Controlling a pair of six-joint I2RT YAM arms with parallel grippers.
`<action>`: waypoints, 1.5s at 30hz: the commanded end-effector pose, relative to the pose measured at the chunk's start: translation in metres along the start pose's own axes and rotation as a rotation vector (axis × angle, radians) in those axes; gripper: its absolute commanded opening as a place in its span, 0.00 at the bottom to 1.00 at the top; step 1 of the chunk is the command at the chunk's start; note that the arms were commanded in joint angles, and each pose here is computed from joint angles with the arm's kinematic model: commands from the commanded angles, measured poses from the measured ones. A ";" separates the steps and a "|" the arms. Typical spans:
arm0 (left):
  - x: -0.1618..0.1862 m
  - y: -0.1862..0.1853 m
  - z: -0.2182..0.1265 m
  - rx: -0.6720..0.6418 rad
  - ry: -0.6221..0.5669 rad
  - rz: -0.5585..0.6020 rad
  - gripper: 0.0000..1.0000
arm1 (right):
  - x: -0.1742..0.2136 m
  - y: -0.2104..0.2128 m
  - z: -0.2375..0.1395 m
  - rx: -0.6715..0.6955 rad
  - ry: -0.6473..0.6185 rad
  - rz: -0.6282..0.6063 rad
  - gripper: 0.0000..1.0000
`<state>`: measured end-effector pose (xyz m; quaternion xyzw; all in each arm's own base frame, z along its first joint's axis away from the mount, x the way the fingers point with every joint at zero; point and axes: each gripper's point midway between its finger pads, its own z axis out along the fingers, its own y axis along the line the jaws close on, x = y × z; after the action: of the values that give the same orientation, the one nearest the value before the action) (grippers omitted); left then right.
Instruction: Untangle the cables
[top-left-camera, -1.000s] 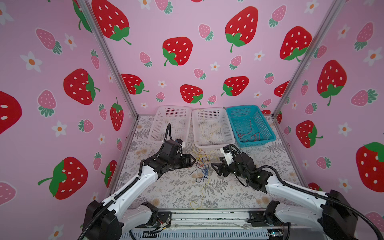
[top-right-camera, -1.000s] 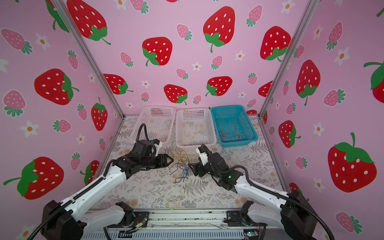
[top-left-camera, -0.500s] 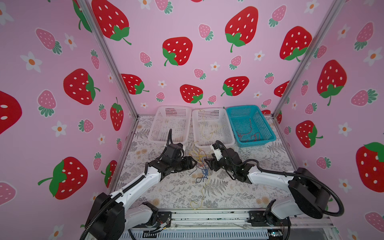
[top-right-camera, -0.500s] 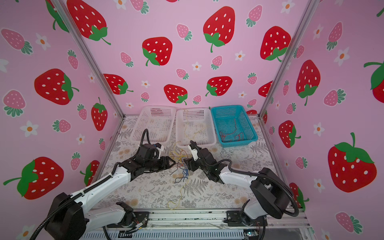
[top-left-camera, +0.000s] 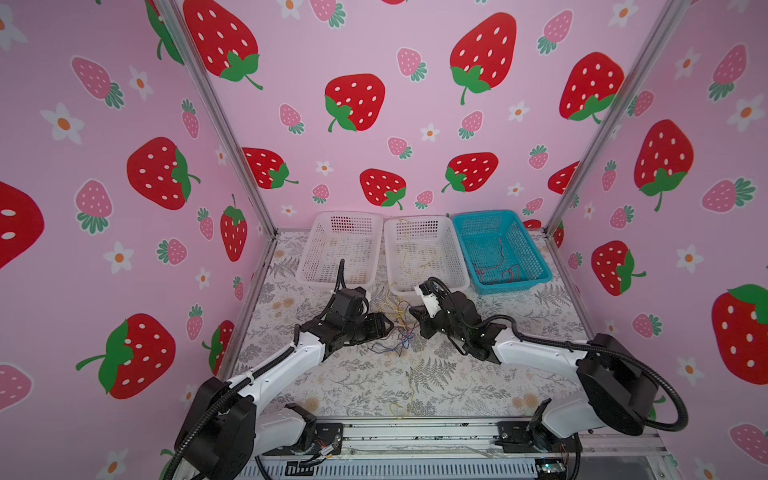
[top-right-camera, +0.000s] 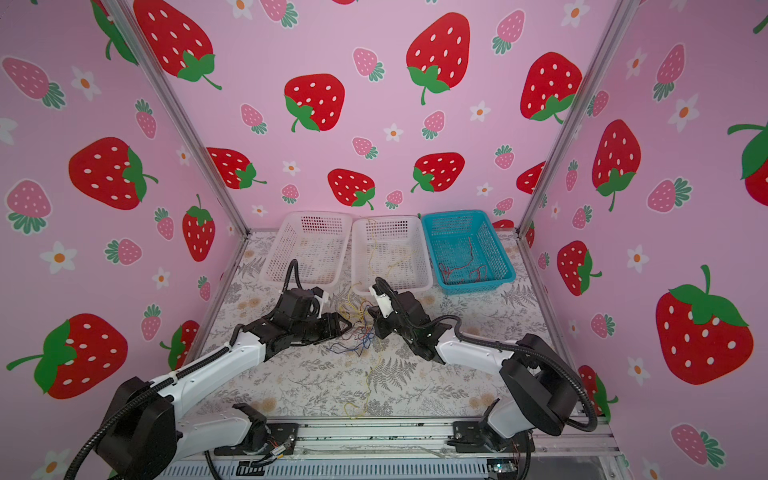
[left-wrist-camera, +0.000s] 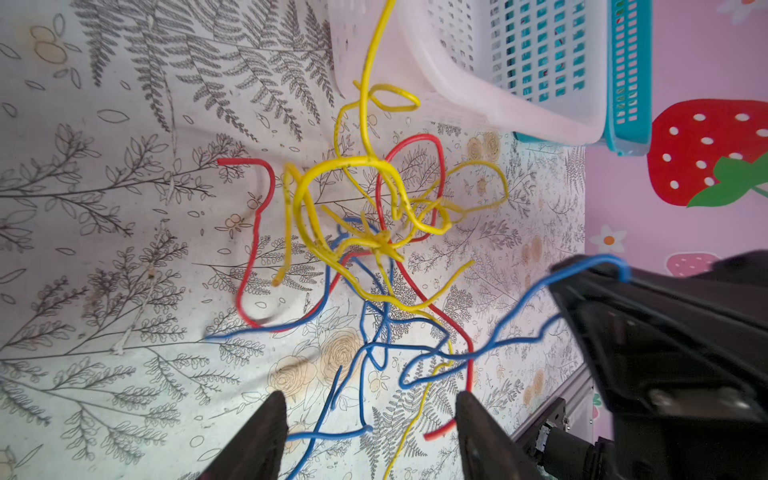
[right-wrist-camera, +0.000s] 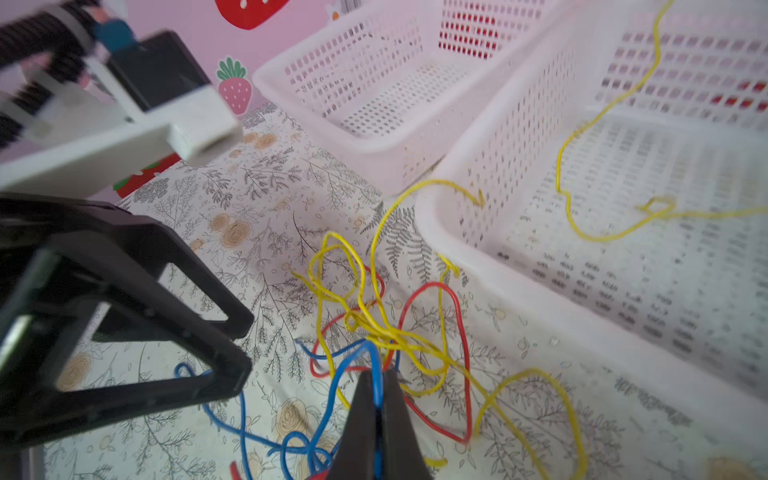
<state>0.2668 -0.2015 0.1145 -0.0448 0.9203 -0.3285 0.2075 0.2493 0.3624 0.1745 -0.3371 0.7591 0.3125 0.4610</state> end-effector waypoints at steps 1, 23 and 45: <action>-0.005 0.001 -0.003 -0.004 -0.027 0.005 0.66 | -0.054 0.024 -0.025 -0.025 -0.122 -0.096 0.00; -0.022 -0.039 -0.049 0.188 -0.184 0.068 0.67 | -0.157 0.101 -0.170 -0.252 -0.479 -0.232 0.00; 0.021 -0.017 -0.011 0.273 -0.073 -0.086 0.64 | -0.076 0.078 -0.176 -0.237 -0.424 -0.142 0.00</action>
<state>0.2456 -0.1986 0.1215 -0.0682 0.8757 -0.4114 0.2435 0.1297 0.2920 0.3039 -0.3866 0.5992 0.4147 0.5653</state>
